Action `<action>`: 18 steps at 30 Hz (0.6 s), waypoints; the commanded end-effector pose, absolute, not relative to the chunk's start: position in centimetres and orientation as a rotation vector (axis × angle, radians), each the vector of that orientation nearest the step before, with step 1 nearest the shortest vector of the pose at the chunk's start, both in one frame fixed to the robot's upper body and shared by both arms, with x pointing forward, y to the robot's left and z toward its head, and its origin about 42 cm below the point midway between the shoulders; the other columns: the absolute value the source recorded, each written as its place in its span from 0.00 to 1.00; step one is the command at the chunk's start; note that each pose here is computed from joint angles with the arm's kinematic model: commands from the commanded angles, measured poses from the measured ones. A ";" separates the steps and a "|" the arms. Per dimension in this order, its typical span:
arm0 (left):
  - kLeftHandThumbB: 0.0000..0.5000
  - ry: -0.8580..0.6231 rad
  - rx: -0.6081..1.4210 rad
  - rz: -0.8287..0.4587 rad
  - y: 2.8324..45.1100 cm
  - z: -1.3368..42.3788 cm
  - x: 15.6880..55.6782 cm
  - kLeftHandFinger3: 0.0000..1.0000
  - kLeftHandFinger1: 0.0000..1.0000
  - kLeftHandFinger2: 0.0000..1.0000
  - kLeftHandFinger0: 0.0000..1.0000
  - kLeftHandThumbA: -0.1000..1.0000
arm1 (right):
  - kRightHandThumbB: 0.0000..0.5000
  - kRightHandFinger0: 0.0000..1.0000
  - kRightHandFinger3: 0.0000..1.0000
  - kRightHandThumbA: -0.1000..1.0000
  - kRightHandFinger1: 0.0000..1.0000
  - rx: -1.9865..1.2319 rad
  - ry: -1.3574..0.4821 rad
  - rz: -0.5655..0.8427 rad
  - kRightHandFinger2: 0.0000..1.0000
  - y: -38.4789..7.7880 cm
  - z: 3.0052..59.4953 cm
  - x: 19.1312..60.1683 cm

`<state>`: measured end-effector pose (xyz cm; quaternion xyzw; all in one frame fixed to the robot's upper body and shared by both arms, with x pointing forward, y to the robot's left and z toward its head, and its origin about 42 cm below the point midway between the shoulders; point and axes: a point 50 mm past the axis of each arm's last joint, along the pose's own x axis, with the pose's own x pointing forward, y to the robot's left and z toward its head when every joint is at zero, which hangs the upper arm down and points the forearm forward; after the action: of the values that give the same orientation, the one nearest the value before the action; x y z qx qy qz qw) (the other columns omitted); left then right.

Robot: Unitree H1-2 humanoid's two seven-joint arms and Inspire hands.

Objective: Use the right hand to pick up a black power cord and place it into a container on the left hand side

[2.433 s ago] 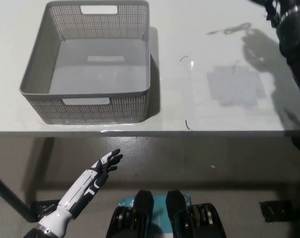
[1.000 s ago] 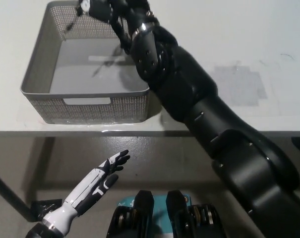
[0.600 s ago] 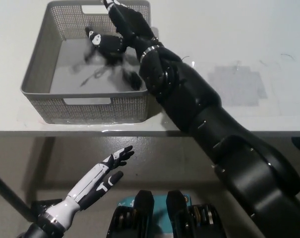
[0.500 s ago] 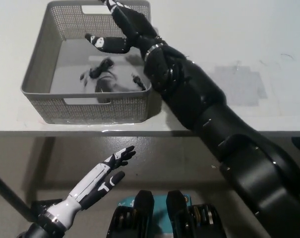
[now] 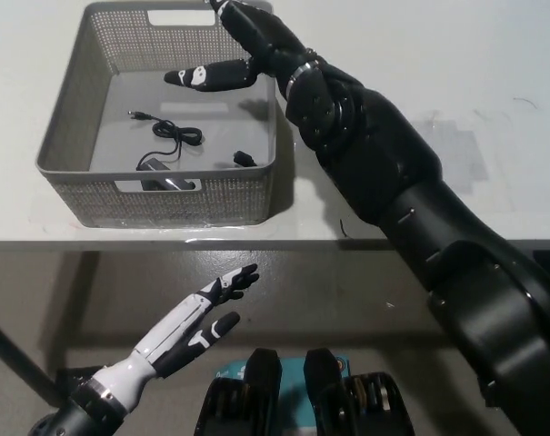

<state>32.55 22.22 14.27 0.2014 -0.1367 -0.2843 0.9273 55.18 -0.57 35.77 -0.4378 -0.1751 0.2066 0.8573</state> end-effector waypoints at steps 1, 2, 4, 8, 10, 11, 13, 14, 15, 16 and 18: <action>0.90 -0.314 0.452 -0.601 22.7 15.5 33.1 1.00 1.00 1.00 1.00 0.97 | 1.00 1.00 1.00 1.00 1.00 -0.920 -0.417 0.434 1.00 -0.5 38.6 55.2; 0.90 -0.314 0.452 -0.601 22.7 15.5 33.1 1.00 1.00 1.00 1.00 0.97 | 1.00 1.00 1.00 1.00 1.00 -0.921 -0.416 0.434 1.00 -0.5 38.6 55.2; 0.88 -0.318 0.458 -0.607 22.8 15.4 33.2 1.00 1.00 1.00 1.00 0.96 | 1.00 1.00 1.00 1.00 1.00 -0.655 -0.527 0.379 1.00 -4.4 44.9 54.3; 0.89 -0.311 0.461 -0.606 22.7 15.3 33.1 1.00 1.00 1.00 1.00 0.97 | 1.00 1.00 1.00 1.00 1.00 -0.428 -0.610 0.368 1.00 -7.4 47.5 52.5; 0.89 -0.308 0.459 -0.606 22.6 15.2 33.1 1.00 1.00 1.00 1.00 0.97 | 1.00 1.00 1.00 1.00 1.00 -0.365 -0.633 0.369 1.00 -8.4 48.0 51.8; 0.87 -0.304 0.456 -0.607 22.6 15.1 33.0 1.00 1.00 1.00 1.00 0.96 | 1.00 1.00 1.00 1.00 1.00 -0.304 -0.655 0.373 1.00 -10.2 48.7 50.7; 0.87 -0.303 0.452 -0.606 22.6 15.0 32.9 1.00 1.00 1.00 1.00 0.96 | 1.00 1.00 1.00 1.00 1.00 -0.289 -0.670 0.366 1.00 -11.3 48.9 49.7; 0.87 -0.303 0.452 -0.606 22.6 15.0 32.9 1.00 1.00 1.00 1.00 0.96 | 1.00 1.00 1.00 1.00 1.00 -0.288 -0.669 0.367 1.00 -11.4 48.9 49.7; 0.87 -0.303 0.452 -0.606 22.6 15.0 32.9 1.00 1.00 1.00 1.00 0.96 | 1.00 1.00 1.00 1.00 1.00 -0.287 -0.667 0.367 1.00 -11.4 48.9 49.6; 0.87 -0.311 0.452 -0.603 22.8 15.0 32.8 1.00 1.00 1.00 1.00 0.96 | 0.94 1.00 1.00 1.00 1.00 -0.197 -0.716 0.363 1.00 -14.5 47.8 47.0; 0.88 -0.312 0.465 -0.603 23.2 15.3 33.1 1.00 1.00 1.00 1.00 0.97 | 0.84 1.00 1.00 1.00 1.00 -0.144 -0.769 0.334 1.00 -17.5 46.0 44.8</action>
<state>32.52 22.15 14.02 0.2019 -0.1319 -0.2897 0.9262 51.87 -9.46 41.33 -0.2316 -0.2650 0.1432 0.9250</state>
